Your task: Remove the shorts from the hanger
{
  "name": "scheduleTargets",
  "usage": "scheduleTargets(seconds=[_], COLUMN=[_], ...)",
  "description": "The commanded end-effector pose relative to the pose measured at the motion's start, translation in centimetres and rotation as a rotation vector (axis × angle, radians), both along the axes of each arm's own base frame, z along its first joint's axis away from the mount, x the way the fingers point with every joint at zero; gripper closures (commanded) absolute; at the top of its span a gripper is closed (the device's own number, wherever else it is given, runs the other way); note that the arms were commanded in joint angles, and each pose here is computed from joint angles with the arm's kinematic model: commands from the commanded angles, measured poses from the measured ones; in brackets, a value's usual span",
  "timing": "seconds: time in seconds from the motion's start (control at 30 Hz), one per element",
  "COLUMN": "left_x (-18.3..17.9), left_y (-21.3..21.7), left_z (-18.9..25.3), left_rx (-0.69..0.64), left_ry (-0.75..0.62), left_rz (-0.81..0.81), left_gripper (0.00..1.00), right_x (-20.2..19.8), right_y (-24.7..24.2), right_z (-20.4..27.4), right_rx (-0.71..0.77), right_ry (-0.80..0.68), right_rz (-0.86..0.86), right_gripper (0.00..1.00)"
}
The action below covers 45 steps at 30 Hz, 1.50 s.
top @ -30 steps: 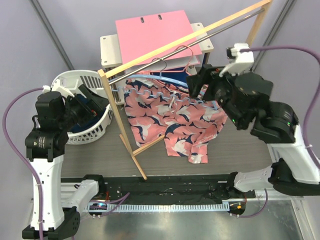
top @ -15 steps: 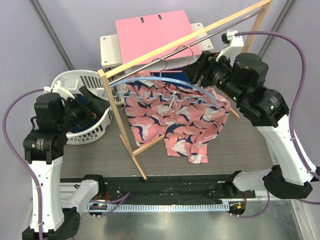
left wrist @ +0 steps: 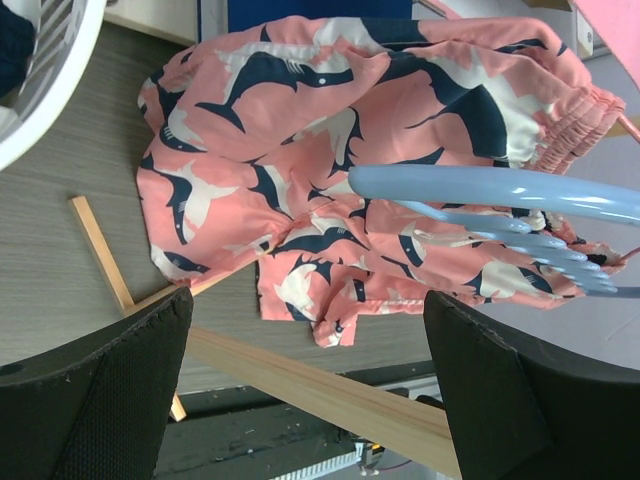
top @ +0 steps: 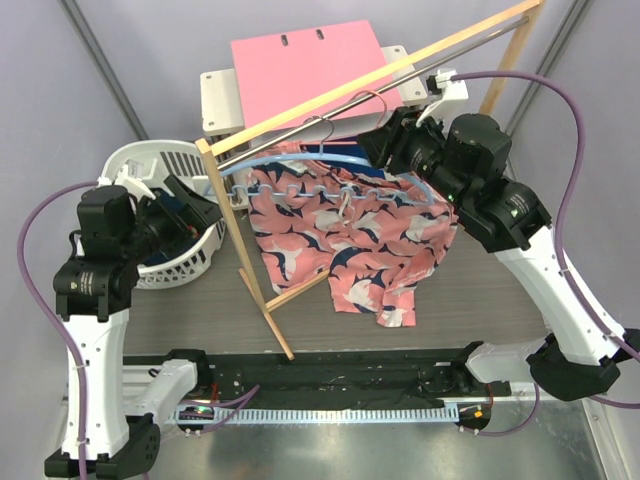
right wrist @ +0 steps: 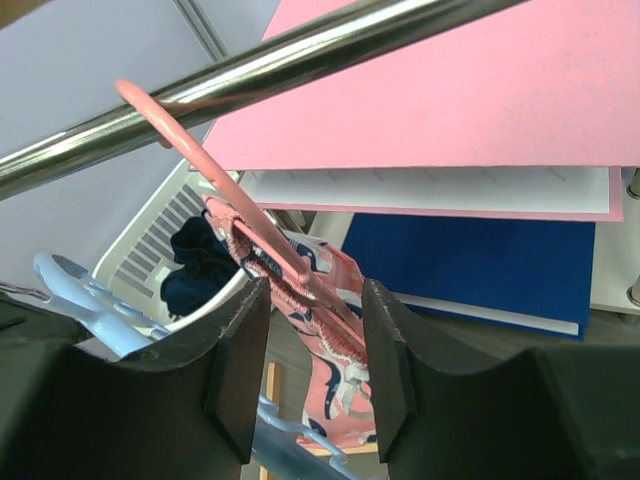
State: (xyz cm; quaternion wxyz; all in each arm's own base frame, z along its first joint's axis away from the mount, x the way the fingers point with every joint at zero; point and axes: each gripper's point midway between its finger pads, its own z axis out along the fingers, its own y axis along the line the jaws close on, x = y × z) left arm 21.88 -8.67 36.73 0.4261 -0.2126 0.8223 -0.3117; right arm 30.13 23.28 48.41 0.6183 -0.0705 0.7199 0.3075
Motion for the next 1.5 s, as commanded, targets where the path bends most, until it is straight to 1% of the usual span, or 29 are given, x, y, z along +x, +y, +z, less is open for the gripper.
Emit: scheduleTargets(seconds=[0.0, 0.13, 0.23, 0.33, 0.37, 0.43, 0.47, 0.6, 0.7, 0.8, 0.83, 0.97, 1.27, 1.4, 1.47], left_x=[-0.8, -1.1, -1.1, -1.0, -1.0, -1.1, -1.1, -1.3, -1.5, -1.8, -1.9, -2.3, -2.3, -2.0, -1.9], left_y=[-0.5, -0.4, -0.5, -0.6, -0.6, -0.6, -0.5, -0.5, -0.4, -0.4, -0.5, -0.6, -0.6, -0.7, -0.7], left_z=[0.1, -0.7, -0.9, -1.1, -1.2, -1.2, -1.2, -1.3, -1.5, -1.9, -2.2, -2.9, -3.8, -3.8, -3.9], left_rx=[-0.03, -0.037, -0.045, -0.057, -0.059, -0.057, -0.058, -0.062, -0.068, -0.088, -0.094, -0.124, -0.144, -0.15, -0.151], left_ry=[-0.01, 0.007, 0.012, 0.02, 0.022, 0.02, 0.017, 0.017, 0.021, 0.031, 0.037, 0.057, 0.079, 0.083, 0.088], left_rz=[-0.02, -0.007, -0.005, -0.003, -0.004, -0.001, 0.0, 0.009, 0.021, 0.03, 0.032, 0.049, 0.063, 0.063, 0.064], left_gripper=[0.05, 0.04, 0.05, 0.04, 0.05, 0.05, 0.05, 0.05, 0.05, 0.05, 0.05, 0.05, 0.05, 0.05, 0.05], right_x=[-0.2, 0.1, 0.4, 0.5, 0.6, 1.0, 1.2, 1.8, 2.1, 2.3, 2.4, 2.2, 1.2, 0.8, 0.7], right_y=[-1.3, -1.3, -1.4, -1.2, -1.1, -1.1, -1.2, -1.3, -0.9, -0.2, 0.1, 0.5, -1.1, -2.4, -3.1], right_z=[3.6, 3.5, 3.2, 3.5, 3.7, 3.6, 3.6, 3.4, 3.2, 3.2, 3.1, 3.6, 4.8, 5.6, 6.0], right_rx=[0.096, 0.127, 0.144, 0.163, 0.163, 0.156, 0.151, 0.114, 0.102, 0.104, 0.106, 0.136, 0.223, 0.267, 0.279], right_ry=[-0.113, -0.122, -0.124, -0.136, -0.146, -0.152, -0.155, -0.179, -0.191, -0.212, -0.215, -0.236, -0.244, -0.244, -0.248], right_rz=[-0.044, -0.055, -0.073, -0.071, -0.071, -0.081, -0.087, -0.11, -0.099, -0.071, -0.06, -0.038, -0.083, -0.13, -0.158], right_gripper=[0.55, 0.61, 0.64, 0.64, 0.63, 0.58, 0.57, 0.57, 0.59, 0.63, 0.67, 0.79, 0.91, 0.99, 0.99])
